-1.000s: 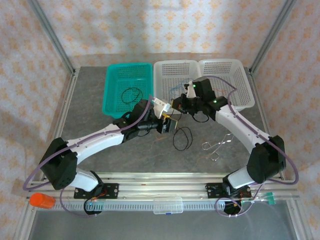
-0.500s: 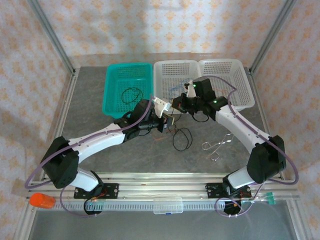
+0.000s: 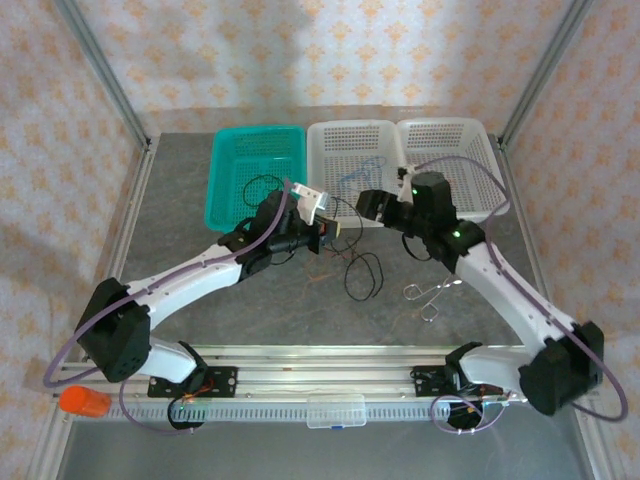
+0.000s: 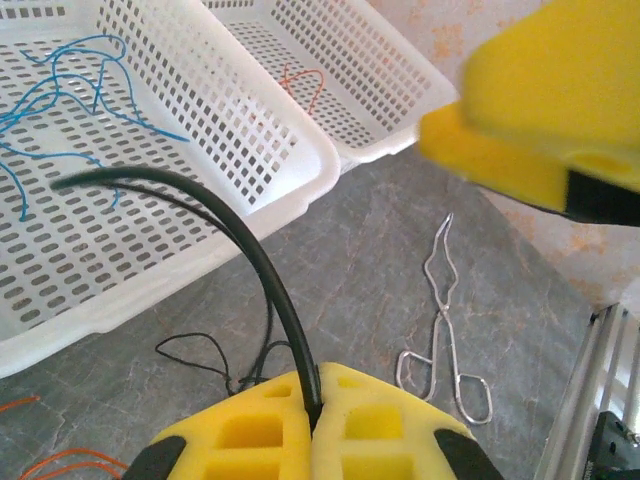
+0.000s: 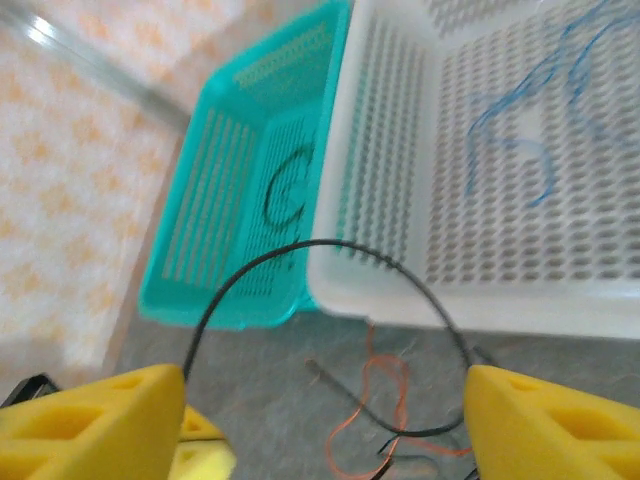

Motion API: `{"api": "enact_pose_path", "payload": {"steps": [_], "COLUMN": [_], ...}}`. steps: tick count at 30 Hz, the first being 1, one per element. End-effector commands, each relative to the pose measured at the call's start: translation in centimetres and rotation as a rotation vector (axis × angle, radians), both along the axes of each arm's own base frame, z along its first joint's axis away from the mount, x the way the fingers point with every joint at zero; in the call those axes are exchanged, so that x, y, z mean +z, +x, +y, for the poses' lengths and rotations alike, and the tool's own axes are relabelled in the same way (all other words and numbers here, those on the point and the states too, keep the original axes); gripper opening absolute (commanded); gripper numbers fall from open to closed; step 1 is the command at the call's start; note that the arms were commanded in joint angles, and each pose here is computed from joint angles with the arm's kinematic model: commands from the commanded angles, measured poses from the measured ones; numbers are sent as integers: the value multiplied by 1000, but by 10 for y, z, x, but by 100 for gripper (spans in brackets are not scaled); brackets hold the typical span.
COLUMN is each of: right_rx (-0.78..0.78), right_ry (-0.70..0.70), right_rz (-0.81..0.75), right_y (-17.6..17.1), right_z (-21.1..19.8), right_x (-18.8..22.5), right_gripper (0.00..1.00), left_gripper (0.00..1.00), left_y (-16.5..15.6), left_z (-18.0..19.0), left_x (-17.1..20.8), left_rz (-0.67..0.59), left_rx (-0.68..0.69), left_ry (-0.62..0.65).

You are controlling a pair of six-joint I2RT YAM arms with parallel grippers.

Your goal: Untangle the cables

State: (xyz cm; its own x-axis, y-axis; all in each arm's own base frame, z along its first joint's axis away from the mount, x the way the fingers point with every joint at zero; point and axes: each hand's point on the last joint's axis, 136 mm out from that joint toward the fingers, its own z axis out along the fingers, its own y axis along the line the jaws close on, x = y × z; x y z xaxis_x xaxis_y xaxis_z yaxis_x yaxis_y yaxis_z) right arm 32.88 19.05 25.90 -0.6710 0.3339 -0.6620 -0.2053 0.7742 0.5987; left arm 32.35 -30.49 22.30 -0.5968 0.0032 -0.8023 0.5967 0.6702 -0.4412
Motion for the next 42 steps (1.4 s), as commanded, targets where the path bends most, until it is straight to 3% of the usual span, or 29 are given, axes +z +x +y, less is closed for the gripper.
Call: {"api": "enact_pose_path", "payload": {"steps": [1, 4, 8, 11, 16, 33, 36, 42], "right_rx": [-177, -75, 152, 252, 333, 280, 232, -11], "right_ry": [-119, -150, -59, 6, 16, 16, -11, -117], "right_rz": [-153, -172, -205, -262, -323, -349, -321, -285], "right_y": [11, -6, -39, -60, -69, -37, -46, -50], "right_z": [-40, -33, -3, 15, 40, 67, 51, -10], "right_x": [-1, -17, -32, -39, -38, -42, -52, -67], "right_gripper": [83, 86, 76, 70, 72, 66, 65, 66], "left_gripper": [0, 0, 0, 0, 0, 0, 0, 0], "left_y": [2, 5, 7, 7, 4, 6, 8, 20], "left_z": [-1, 4, 7, 5, 0, 2, 15, 43], "left_x": [41, 49, 60, 61, 67, 82, 98, 126], "left_rz": [-55, -52, -51, -44, -34, -43, -86, -147], "left_rx": [-20, -11, -19, -29, -62, -50, 5, 111], "left_ry": [-107, -132, -166, -162, -184, -176, -158, -148]}}
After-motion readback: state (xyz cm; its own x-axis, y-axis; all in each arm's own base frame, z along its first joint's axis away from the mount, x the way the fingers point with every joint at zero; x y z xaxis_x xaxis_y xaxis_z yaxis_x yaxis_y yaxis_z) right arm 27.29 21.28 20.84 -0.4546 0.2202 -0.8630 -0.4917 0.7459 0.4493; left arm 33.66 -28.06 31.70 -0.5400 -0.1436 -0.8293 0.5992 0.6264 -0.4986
